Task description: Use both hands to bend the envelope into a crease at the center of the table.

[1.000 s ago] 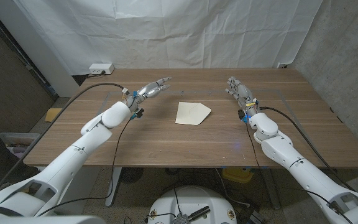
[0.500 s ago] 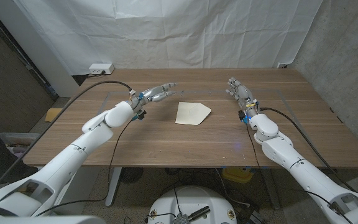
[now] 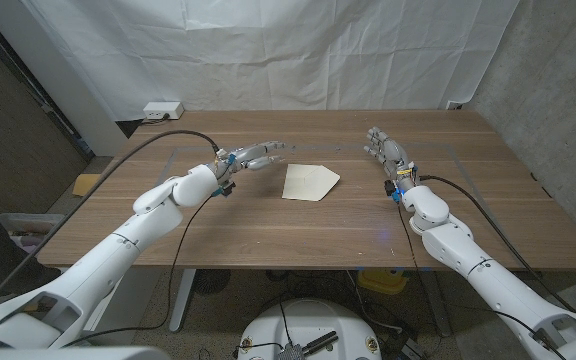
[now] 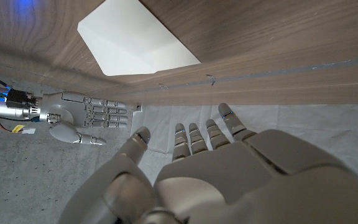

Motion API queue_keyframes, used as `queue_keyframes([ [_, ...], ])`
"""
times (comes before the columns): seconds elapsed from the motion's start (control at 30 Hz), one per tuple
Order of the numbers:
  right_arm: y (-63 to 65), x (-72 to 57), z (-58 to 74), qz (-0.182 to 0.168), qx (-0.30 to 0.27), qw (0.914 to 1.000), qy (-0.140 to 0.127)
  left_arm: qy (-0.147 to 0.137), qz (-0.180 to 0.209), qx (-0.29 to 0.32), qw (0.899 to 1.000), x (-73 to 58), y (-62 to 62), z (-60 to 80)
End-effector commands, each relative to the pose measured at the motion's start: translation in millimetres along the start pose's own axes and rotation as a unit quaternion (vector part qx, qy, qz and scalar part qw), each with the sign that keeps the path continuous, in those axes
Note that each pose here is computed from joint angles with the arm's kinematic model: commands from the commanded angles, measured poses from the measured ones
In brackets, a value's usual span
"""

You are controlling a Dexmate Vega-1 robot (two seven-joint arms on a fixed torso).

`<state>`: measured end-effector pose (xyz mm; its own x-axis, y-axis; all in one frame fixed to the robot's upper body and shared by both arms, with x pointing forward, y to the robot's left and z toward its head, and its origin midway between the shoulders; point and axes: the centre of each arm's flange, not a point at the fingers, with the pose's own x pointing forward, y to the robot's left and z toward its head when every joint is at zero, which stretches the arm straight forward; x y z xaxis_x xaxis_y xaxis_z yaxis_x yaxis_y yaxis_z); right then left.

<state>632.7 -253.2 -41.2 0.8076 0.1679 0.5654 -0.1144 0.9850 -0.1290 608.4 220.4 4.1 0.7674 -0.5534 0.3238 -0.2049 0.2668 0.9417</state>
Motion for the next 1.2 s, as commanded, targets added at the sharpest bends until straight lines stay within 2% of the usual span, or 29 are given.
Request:
queue_keyframes([
  [0.03,0.7,-2.7,-2.7,-0.002,0.003,1.0000,0.002,0.019,-0.038,0.035,0.998,6.5,-4.4,2.4],
  [0.4,0.7,-2.9,-6.4,-0.008,0.004,1.0000,0.005,0.020,-0.078,0.071,0.994,23.6,-7.3,7.2],
  [1.2,-1.1,-0.7,-9.3,-0.013,0.002,0.9999,0.008,0.033,-0.128,0.106,0.986,35.1,-18.3,4.7],
])
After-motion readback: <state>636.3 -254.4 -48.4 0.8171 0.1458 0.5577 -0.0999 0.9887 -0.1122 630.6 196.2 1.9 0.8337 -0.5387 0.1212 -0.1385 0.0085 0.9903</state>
